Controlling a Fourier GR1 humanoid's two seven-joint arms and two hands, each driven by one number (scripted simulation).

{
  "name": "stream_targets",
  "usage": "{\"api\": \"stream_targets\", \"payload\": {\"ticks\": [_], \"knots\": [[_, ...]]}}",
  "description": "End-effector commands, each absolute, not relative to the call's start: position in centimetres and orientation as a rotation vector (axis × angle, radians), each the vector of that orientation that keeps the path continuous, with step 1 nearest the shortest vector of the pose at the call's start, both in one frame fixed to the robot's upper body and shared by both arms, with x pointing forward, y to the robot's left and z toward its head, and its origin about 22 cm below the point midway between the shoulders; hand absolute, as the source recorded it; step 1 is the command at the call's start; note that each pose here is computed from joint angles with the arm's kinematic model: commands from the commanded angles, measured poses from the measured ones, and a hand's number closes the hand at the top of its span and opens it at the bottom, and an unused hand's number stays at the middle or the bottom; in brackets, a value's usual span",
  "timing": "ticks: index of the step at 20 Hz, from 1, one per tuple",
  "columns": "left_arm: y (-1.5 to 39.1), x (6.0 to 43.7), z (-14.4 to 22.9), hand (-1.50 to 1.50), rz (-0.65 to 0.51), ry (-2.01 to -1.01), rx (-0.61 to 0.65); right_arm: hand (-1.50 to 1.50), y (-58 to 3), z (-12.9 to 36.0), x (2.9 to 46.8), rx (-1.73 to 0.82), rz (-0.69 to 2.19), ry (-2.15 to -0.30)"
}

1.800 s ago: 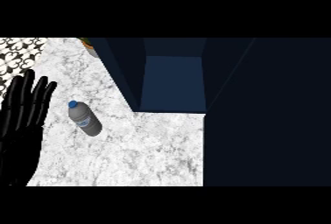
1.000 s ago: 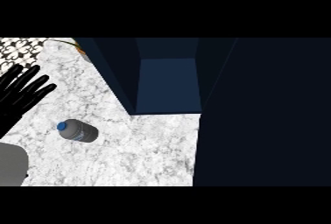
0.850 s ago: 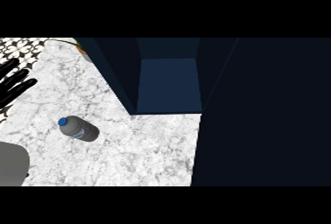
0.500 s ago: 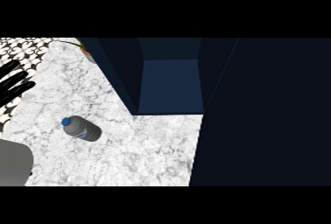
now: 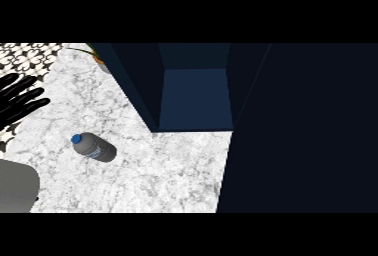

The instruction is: Pick up the bottled water, place it into the cabinet and close the cabinet

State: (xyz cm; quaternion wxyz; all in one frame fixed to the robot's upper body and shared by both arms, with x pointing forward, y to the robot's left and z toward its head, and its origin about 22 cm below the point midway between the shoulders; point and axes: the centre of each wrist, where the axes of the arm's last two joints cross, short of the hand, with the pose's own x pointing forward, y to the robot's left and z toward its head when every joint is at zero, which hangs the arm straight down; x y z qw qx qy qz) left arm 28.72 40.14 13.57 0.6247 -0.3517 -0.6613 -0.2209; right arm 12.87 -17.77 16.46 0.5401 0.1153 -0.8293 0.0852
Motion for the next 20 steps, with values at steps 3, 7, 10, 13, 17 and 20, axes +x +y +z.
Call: {"api": "stream_targets", "payload": {"ticks": [3, 7, 10, 13, 17, 20], "knots": [[42.2, 29.7, 11.7, -1.50, -0.467, -1.477, -0.688, -1.50, -18.0, 17.9, 10.9, 0.248, 0.219, -1.979], [42.0, 30.2, 10.1, -1.50, -0.458, -1.456, -0.667, -1.50, -17.1, 18.4, 12.1, 0.221, 0.196, -1.997], [41.0, 31.2, 9.3, -1.50, -0.458, -1.442, -0.648, -1.50, -17.0, 19.0, 11.0, 0.221, 0.214, -1.997], [42.6, 30.3, 6.9, -1.50, -0.473, -1.410, -0.632, -1.50, -16.8, 18.0, 11.9, 0.212, 0.217, -1.987], [40.8, 31.3, 4.3, -1.50, -0.474, -1.353, -0.626, -1.50, -17.5, 18.4, 11.2, 0.210, 0.239, -1.982], [41.1, 31.7, 3.2, -1.50, -0.479, -1.330, -0.601, -1.50, -16.4, 18.7, 11.6, 0.230, 0.228, -1.986]]}}
